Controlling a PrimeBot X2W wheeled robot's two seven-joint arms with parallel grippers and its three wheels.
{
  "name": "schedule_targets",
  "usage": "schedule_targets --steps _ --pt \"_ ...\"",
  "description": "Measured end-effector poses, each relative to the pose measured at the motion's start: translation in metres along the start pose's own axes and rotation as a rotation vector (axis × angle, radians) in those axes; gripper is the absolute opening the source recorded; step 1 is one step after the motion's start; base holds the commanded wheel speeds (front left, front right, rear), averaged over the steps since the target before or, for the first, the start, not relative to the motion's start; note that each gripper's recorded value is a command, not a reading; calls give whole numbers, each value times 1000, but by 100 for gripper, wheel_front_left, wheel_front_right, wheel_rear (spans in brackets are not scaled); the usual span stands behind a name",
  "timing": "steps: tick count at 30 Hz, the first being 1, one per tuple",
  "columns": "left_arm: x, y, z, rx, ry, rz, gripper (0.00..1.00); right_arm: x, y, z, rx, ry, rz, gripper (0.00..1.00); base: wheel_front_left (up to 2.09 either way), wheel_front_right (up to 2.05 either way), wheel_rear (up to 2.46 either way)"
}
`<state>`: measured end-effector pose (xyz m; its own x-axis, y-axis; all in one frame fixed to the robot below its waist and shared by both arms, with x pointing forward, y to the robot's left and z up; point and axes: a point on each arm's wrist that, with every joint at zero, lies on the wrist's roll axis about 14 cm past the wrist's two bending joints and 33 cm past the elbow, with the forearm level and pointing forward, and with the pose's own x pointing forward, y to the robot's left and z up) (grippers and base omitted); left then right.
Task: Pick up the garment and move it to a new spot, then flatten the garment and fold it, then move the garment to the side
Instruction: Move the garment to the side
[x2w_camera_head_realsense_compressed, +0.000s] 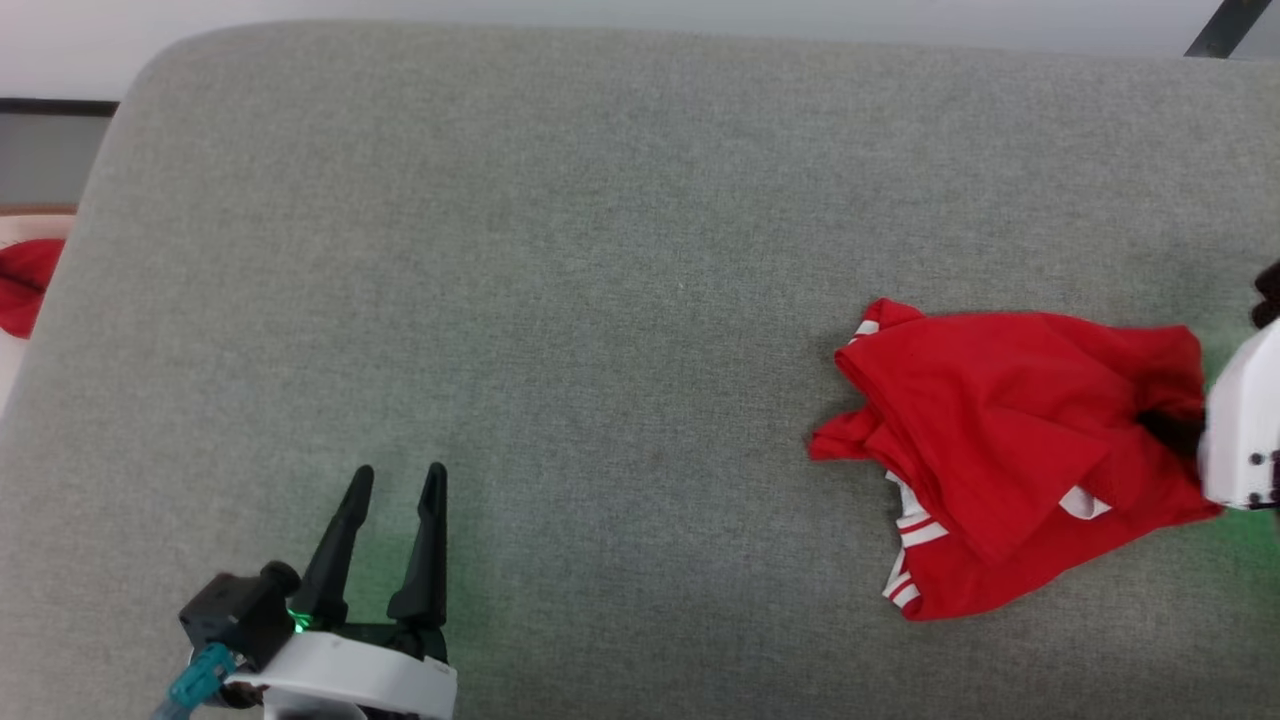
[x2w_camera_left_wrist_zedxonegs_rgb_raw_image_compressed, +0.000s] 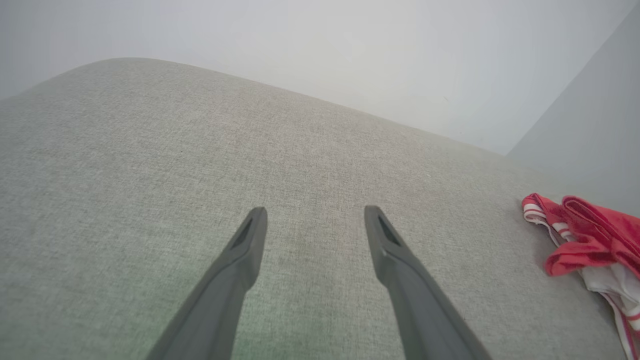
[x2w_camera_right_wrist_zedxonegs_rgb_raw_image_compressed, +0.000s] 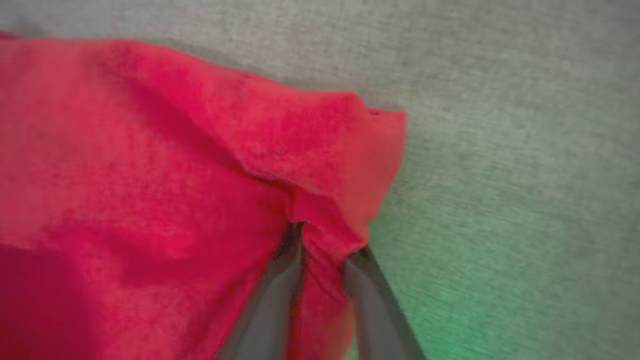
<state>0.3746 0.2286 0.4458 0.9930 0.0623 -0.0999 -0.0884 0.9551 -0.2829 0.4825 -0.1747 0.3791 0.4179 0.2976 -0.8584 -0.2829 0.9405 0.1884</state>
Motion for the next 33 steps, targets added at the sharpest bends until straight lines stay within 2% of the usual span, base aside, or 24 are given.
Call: schedule_targets --steps 6,13,24,33 --pt "6 -7 4 19 -12 -33 100 -3 9 2 22 -61 32 0 0 0 0" --pt "13 -28 17 33 -53 -107 100 -21 1 7 115 -201 47 0 0 0 0" --pt "35 -67 26 52 -89 -244 100 -98 -116 -2 202 -384 -242 0 0 0 0" --pt "64 -100 29 85 -115 -369 100 -134 -172 13 194 -462 -428 0 0 0 0"
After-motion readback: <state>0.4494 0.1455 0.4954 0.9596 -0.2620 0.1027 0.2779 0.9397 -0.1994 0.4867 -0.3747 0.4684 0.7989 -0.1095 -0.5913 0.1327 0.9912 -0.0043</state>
